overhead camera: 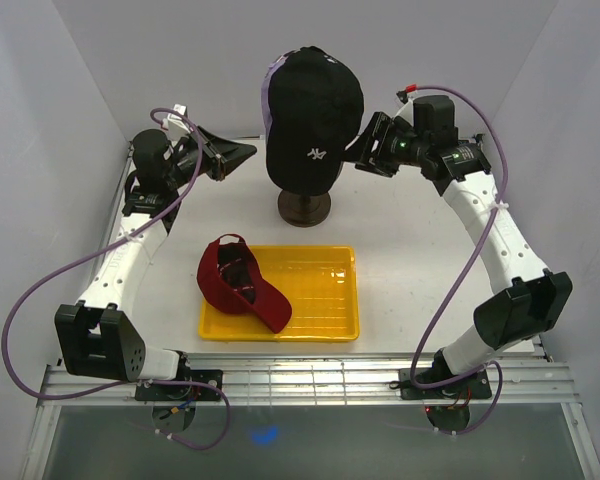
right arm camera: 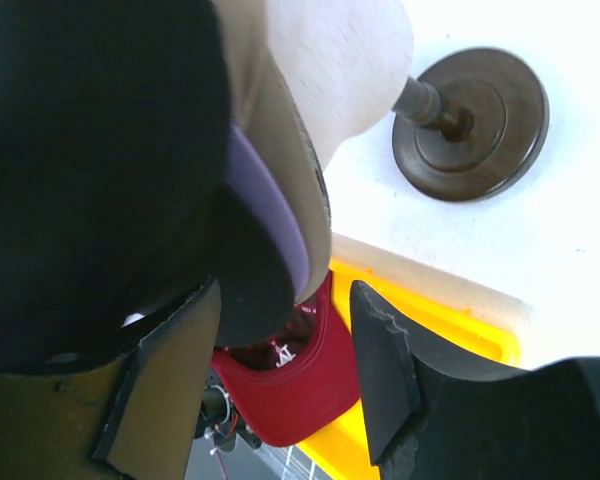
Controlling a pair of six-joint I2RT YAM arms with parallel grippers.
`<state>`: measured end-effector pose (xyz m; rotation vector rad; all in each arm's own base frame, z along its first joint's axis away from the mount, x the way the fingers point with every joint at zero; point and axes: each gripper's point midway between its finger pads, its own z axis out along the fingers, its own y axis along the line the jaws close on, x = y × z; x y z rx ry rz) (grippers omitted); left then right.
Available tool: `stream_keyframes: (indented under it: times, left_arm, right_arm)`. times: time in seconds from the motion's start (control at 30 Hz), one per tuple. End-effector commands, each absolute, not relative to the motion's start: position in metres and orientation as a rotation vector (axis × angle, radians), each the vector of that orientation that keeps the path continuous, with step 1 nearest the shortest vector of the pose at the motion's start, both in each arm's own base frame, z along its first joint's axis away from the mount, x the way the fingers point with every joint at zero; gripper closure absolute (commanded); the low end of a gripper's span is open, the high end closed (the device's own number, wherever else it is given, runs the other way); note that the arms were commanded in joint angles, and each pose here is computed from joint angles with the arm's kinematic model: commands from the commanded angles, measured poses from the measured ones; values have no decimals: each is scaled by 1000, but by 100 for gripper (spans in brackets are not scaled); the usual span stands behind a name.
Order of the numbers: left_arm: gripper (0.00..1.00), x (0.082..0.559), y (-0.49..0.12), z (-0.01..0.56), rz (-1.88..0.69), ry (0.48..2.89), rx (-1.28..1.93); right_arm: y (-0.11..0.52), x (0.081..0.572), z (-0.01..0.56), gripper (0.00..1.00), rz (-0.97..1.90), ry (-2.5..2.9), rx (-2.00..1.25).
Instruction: Stack the hats
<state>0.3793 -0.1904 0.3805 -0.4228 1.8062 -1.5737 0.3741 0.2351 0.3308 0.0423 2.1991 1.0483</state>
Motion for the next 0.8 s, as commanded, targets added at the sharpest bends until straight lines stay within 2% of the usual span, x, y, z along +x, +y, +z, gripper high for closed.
stream_keyframes:
  times: [0.0, 0.47, 0.77]
  left_arm:
    - [100, 371, -191, 414, -1583, 1741, -333]
    - [100, 368, -195, 457, -1573, 1689, -175]
    - [99, 368, -201, 482, -1598, 1633, -31]
  right_arm:
    - [227, 375, 360, 39, 995, 2122, 24]
    - [211, 373, 383, 37, 946, 2077, 69]
    - [193, 351, 446, 37, 972, 1891, 45]
